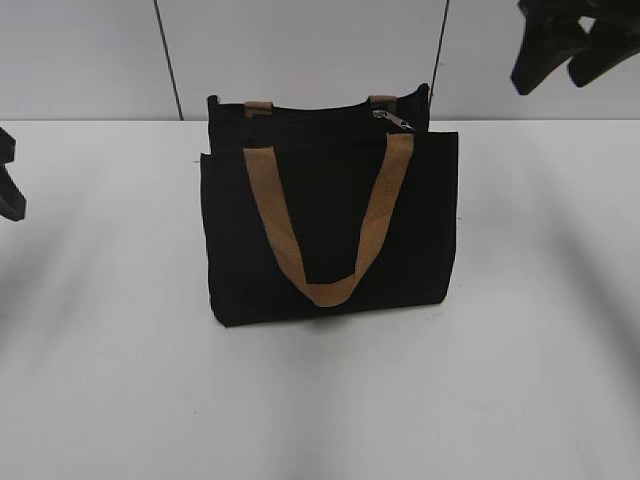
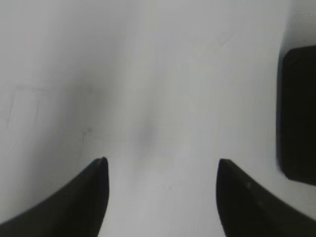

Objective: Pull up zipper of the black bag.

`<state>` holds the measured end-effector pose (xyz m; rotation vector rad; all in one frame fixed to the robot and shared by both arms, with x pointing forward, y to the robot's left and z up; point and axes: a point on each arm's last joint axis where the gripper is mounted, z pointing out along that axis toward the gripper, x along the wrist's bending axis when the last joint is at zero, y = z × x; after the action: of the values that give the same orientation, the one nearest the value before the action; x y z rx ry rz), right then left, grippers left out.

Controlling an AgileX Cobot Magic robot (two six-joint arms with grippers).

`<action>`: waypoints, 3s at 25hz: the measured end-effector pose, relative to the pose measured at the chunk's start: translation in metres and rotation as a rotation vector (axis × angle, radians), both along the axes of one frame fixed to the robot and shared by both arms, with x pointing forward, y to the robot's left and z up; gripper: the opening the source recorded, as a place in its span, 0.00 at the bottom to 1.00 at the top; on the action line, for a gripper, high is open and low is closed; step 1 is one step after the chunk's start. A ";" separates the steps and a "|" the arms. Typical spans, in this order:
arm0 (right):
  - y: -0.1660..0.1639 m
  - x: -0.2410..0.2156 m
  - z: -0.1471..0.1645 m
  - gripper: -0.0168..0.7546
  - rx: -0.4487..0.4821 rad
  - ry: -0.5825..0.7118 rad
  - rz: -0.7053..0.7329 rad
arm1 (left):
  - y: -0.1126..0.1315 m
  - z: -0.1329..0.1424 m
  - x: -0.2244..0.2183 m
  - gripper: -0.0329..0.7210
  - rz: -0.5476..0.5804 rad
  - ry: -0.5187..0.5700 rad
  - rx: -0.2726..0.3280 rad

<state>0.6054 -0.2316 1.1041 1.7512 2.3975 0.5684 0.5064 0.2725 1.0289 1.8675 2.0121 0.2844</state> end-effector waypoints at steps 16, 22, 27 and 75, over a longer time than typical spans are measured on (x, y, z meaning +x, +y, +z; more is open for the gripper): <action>-0.094 -0.047 -0.047 0.69 -0.003 0.206 -0.274 | -0.005 0.044 0.057 0.71 -0.150 0.145 0.067; -0.079 -0.108 -0.037 0.69 0.074 0.200 -0.282 | -0.001 0.043 0.050 0.71 -0.150 0.205 0.100; -0.072 -0.151 -0.024 0.69 0.085 0.131 -0.280 | 0.001 0.038 0.027 0.71 -0.142 0.237 0.104; -0.041 -0.360 -0.055 0.54 0.034 -0.636 -0.119 | 0.034 0.031 -0.277 0.71 -0.100 -0.718 0.217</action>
<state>0.2454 -0.2727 1.0487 1.4212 1.8407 0.9757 0.2290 0.3069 1.0596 1.6407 1.4309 1.0137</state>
